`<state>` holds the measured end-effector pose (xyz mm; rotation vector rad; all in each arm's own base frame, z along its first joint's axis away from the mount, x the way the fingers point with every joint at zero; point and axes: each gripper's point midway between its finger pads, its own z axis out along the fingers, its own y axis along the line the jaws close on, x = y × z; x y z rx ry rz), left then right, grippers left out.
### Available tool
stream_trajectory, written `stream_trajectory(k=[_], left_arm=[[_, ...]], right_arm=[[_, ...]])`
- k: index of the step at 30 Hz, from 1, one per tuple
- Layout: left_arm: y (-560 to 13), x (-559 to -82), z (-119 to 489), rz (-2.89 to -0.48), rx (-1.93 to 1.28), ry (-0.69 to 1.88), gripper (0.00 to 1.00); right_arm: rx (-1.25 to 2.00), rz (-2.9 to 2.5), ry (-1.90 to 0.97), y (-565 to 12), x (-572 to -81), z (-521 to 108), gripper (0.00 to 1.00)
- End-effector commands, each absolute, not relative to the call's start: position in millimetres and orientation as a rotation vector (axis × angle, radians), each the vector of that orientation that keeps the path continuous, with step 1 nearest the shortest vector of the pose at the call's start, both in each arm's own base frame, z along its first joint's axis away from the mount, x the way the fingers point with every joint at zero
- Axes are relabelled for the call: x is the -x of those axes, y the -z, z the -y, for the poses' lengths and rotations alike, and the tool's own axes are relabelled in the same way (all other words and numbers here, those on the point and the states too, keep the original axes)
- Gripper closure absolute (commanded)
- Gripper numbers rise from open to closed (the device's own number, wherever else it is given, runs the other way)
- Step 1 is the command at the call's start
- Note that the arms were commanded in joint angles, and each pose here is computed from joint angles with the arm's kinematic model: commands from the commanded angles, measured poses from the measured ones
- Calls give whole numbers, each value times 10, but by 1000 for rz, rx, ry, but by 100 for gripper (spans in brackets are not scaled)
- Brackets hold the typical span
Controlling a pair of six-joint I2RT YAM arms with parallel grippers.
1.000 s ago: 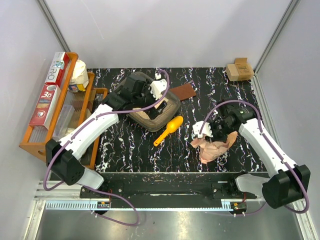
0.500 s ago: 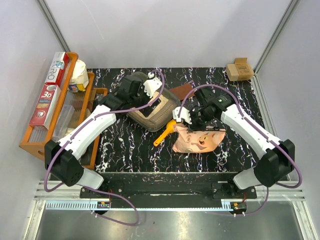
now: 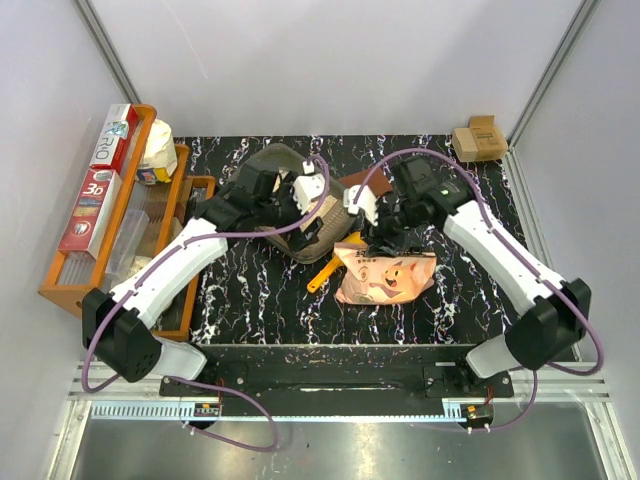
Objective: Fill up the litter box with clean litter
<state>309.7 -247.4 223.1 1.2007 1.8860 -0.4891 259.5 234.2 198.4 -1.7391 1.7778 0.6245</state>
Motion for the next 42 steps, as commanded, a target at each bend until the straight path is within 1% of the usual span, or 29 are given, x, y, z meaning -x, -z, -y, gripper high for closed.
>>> stream_trajectory(k=[1,3,5,6,7,9,10,13,14,16,18,19,22,24,25,28,32,34,38,39,40,42], left_arm=[[-2399,-2801,2686,-1663,-1358,643,1],[-2196,-2907,2591,-1780,-1320,579,8],[-1970,-2823,2488,-1869,-1343,572,14],[-1874,-2786,2441,-1905,-1346,567,14],[-1740,-2676,2392,-1939,-1363,584,14],[-1605,-2531,2387,-1957,-1397,624,15],[-1485,-2455,2362,-1986,-1403,637,15],[-1425,-2484,2419,-2001,-1350,651,16],[-1488,-2559,2470,-1963,-1328,646,16],[-1657,-2571,2596,-1863,-1346,703,12],[-1924,-2647,2742,-1710,-1338,731,9],[-2046,-2675,2792,-1649,-1334,733,6],[-2319,-2732,3008,-1495,-1360,786,3],[-2342,-2679,3143,-1470,-1410,847,3],[-2349,-2755,3245,-1475,-1429,869,4],[-2296,-2783,3448,-1499,-1465,952,7],[-2174,-2728,3700,-1487,-1525,987,10],[-2082,-2731,3743,-1515,-1543,998,14],[-1934,-2694,3722,-1556,-1592,1007,20],[-1927,-2696,3710,-1542,-1615,998,23],[-1845,-2633,3670,-1578,-1644,1010,43],[-1864,-2632,3637,-1566,-1701,987,60]], right_arm=[[1357,-1841,-546,-2588,-2817,-2159,36],[1259,-1863,-523,-2712,-2879,-2064,34],[1111,-1935,-491,-2765,-2992,-1899,29],[1055,-1945,-461,-2811,-3030,-1834,27],[952,-1994,-395,-2806,-3116,-1706,22],[889,-1996,-344,-2802,-3180,-1598,19],[908,-1996,-324,-2755,-3188,-1561,18],[986,-2045,-278,-2469,-3119,-1466,19],[985,-2071,-268,-2381,-3105,-1411,19],[927,-2106,-265,-2357,-3128,-1335,19],[829,-2141,-282,-2389,-3233,-1220,19],[772,-2163,-301,-2401,-3265,-1191,19],[659,-2184,-295,-2485,-3423,-1042,19],[618,-2202,-287,-2470,-3480,-971,18],[603,-2206,-277,-2469,-3496,-927,18],[591,-2221,-250,-2404,-3499,-872,18],[582,-2232,-229,-2349,-3446,-827,19],[579,-2234,-227,-2337,-3406,-813,18],[576,-2240,-214,-2306,-3382,-778,18],[575,-2243,-214,-2292,-3388,-774,18],[574,-2245,-215,-2280,-3392,-771,18],[588,-2244,-224,-2264,-3398,-791,18]])
